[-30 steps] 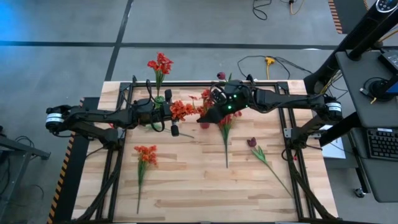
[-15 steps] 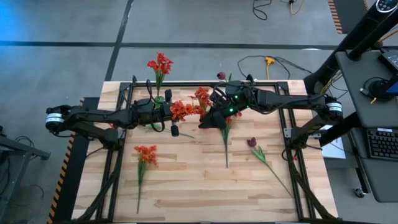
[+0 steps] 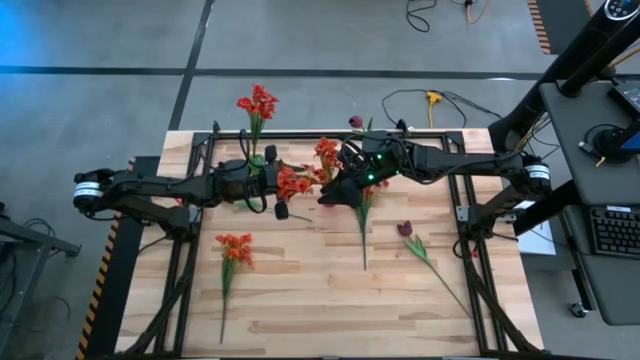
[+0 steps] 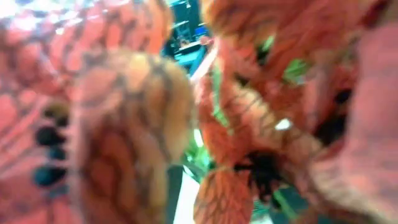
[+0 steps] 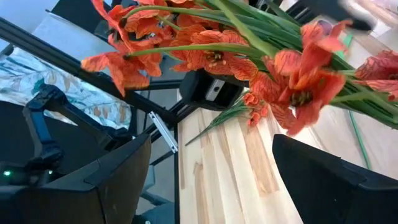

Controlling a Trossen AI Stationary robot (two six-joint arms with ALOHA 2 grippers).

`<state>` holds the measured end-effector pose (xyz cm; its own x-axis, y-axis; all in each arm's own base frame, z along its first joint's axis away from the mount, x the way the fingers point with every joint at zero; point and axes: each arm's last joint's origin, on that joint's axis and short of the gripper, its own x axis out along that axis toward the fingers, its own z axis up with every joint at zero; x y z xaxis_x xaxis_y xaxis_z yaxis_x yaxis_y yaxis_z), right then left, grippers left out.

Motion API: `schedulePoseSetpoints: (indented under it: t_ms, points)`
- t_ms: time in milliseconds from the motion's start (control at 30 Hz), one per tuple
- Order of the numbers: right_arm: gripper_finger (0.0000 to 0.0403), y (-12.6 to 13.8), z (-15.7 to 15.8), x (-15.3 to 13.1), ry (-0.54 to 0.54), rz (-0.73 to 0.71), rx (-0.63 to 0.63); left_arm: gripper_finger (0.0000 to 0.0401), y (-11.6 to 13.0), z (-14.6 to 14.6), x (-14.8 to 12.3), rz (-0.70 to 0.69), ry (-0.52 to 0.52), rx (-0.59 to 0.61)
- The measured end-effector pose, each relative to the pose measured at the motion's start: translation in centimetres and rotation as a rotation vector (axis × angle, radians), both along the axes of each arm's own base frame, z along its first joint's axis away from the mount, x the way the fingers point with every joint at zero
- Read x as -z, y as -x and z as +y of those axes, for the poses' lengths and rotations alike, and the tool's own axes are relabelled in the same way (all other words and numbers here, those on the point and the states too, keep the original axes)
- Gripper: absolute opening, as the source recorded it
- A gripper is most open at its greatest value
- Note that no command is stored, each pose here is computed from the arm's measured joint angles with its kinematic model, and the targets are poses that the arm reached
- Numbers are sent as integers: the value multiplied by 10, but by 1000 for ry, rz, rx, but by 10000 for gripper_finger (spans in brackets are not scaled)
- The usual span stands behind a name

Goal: Sort flowers into vase by color
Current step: Put the top orange flowers into the red vase

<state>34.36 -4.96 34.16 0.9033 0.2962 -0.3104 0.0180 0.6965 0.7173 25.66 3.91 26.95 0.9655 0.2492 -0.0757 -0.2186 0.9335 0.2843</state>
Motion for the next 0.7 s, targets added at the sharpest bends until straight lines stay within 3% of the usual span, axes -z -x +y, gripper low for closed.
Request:
schedulePoseSetpoints:
  t_ms: [133, 300, 533, 700]
  points:
    - [327, 0, 0, 0, 8, -2, -3, 250, 1, 0, 0, 12, -19, -9]
    - [327, 0, 0, 1, 43, -8, -15, 301, 9, -1, 0, 78, -23, -7]
    - [327, 0, 0, 2, 68, -13, -24, 322, 26, -3, -5, 142, -4, -8]
    - [327, 0, 0, 2, 69, -12, -25, 322, 40, -5, -6, 185, 78, -20]
